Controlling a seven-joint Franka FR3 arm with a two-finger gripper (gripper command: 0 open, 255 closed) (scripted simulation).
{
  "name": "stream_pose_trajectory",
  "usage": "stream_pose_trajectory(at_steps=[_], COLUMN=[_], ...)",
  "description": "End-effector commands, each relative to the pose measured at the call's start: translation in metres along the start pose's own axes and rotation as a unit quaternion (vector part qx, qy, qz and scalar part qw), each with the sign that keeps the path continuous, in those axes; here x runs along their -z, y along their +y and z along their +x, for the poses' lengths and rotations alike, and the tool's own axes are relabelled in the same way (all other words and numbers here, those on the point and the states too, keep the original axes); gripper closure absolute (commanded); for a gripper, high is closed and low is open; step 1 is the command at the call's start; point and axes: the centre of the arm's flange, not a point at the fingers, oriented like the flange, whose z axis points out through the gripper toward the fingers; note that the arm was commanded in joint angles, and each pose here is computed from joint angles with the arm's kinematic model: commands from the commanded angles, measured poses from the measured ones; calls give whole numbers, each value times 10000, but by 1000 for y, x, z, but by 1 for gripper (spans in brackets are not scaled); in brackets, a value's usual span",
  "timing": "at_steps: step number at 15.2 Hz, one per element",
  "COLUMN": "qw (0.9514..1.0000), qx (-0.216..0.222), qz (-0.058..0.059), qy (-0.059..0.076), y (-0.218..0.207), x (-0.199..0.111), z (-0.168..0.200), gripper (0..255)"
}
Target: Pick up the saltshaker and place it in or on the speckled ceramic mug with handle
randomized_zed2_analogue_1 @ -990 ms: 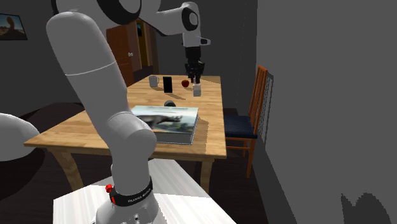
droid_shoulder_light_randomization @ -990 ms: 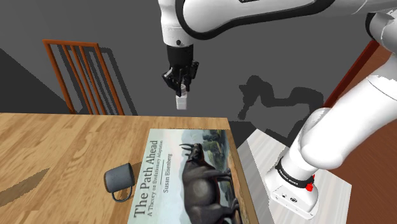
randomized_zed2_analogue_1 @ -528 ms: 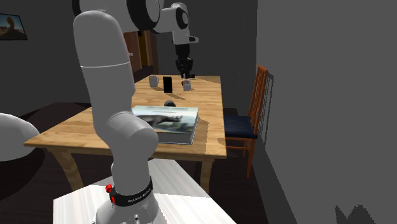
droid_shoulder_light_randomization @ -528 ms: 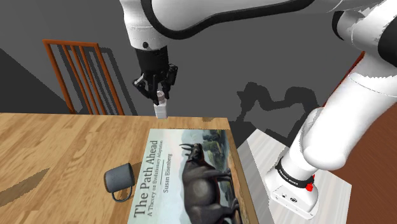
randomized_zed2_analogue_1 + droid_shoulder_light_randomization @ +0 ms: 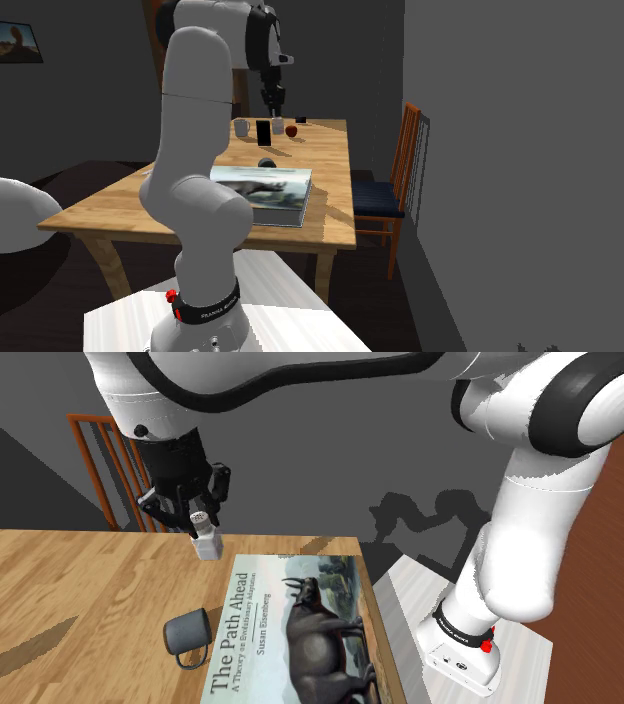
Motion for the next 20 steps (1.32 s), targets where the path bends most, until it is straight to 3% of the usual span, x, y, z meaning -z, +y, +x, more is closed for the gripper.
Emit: stream_pose_trajectory(at_steps=[1,7,20], qw=[10000,10000,10000], qx=[-14,-14,-14], qz=[-2,-2,-2], qy=[-2,-2,-2], y=[-26,-105,-112], x=[6,23,-45], z=[-1,-2,-3], gripper=[255,255,255])
